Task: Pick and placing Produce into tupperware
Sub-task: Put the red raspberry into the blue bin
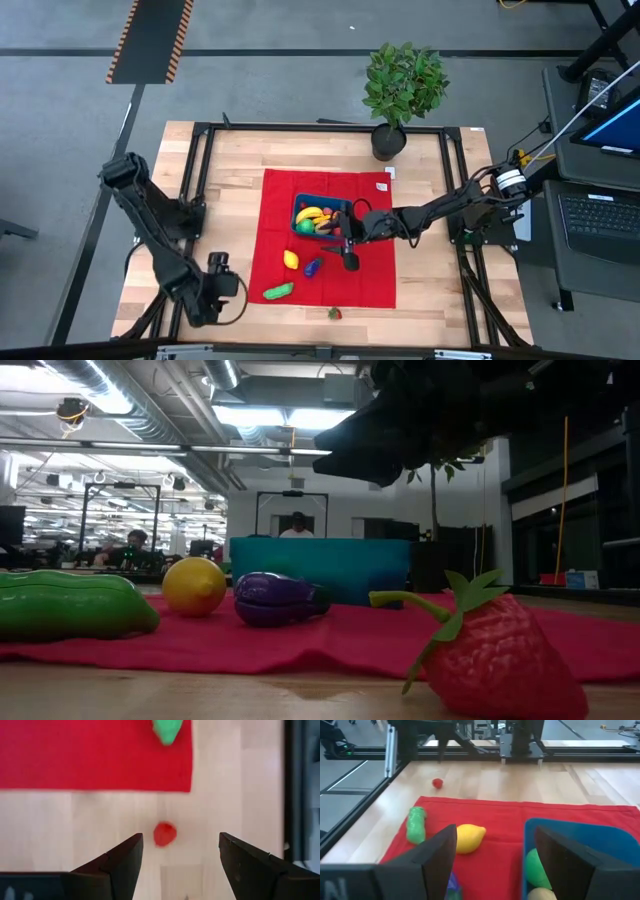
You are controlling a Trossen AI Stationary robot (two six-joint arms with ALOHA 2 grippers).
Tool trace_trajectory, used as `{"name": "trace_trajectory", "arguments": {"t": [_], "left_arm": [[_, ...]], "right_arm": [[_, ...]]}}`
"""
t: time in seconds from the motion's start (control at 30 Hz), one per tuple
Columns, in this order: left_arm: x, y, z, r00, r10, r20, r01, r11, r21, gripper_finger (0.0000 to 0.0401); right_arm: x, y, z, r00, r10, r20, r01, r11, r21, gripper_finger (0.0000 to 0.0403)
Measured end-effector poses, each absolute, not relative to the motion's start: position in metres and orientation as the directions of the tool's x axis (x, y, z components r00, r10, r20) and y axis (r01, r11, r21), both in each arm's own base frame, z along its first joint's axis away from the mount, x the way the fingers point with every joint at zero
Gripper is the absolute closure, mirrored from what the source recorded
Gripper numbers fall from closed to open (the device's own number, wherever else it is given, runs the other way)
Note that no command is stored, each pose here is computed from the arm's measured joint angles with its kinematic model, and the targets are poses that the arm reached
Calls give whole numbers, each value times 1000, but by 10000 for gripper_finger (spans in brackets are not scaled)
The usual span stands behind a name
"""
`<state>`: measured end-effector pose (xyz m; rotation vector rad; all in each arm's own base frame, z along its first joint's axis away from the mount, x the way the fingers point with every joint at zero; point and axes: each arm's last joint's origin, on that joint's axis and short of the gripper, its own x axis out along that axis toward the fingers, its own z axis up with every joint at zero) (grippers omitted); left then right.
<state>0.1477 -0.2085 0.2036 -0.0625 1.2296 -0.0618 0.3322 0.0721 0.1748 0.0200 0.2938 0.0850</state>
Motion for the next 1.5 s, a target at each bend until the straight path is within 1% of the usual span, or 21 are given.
{"name": "trace_trajectory", "arguments": {"t": [0.1, 0.17, 0.3, 0.5, 0.63, 0.8, 0.87, 0.97, 1.17, 1.33, 1.5], "left_arm": [[143, -215, 200, 323, -9, -946, -36, 999, -21, 154], [141, -217, 195, 311, 7, -950, -41, 999, -5, 154], [137, -223, 190, 300, 14, -954, -14, 1000, 10, 154], [134, -228, 185, 297, 11, -955, 3, 1000, 12, 154], [134, -228, 185, 302, 13, -953, 2, 1000, 14, 154], [136, -232, 186, 323, -22, -946, -74, 996, -48, 154], [137, -232, 186, 327, -28, -945, -79, 995, -57, 154], [138, -232, 186, 333, -23, -943, -87, 995, -55, 154], [141, -230, 186, 396, 21, -918, -105, 994, -23, 154], [137, -223, 174, 378, 48, -925, -134, 991, -4, 154], [135, -220, 160, 389, 17, -921, -137, 990, -40, 154]], "right_arm": [[331, 76, 175, 953, 98, -288, -92, 995, 33, 136], [331, 78, 175, 952, 104, -288, -98, 995, 33, 136], [330, 81, 175, 951, 112, -287, -104, 994, 43, 136], [330, 82, 175, 951, 114, -287, -88, 991, 104, 136], [330, 82, 175, 951, 114, -286, -86, 990, 109, 136], [330, 82, 176, 954, 115, -275, -87, 990, 111, 136], [331, 82, 177, 956, 115, -271, -88, 990, 111, 136], [331, 82, 176, 956, 115, -271, -88, 990, 111, 136], [331, 82, 176, 956, 115, -271, -88, 990, 111, 136], [331, 82, 176, 955, 115, -272, -88, 990, 111, 136], [331, 82, 176, 955, 114, -272, -87, 990, 111, 136]]}}
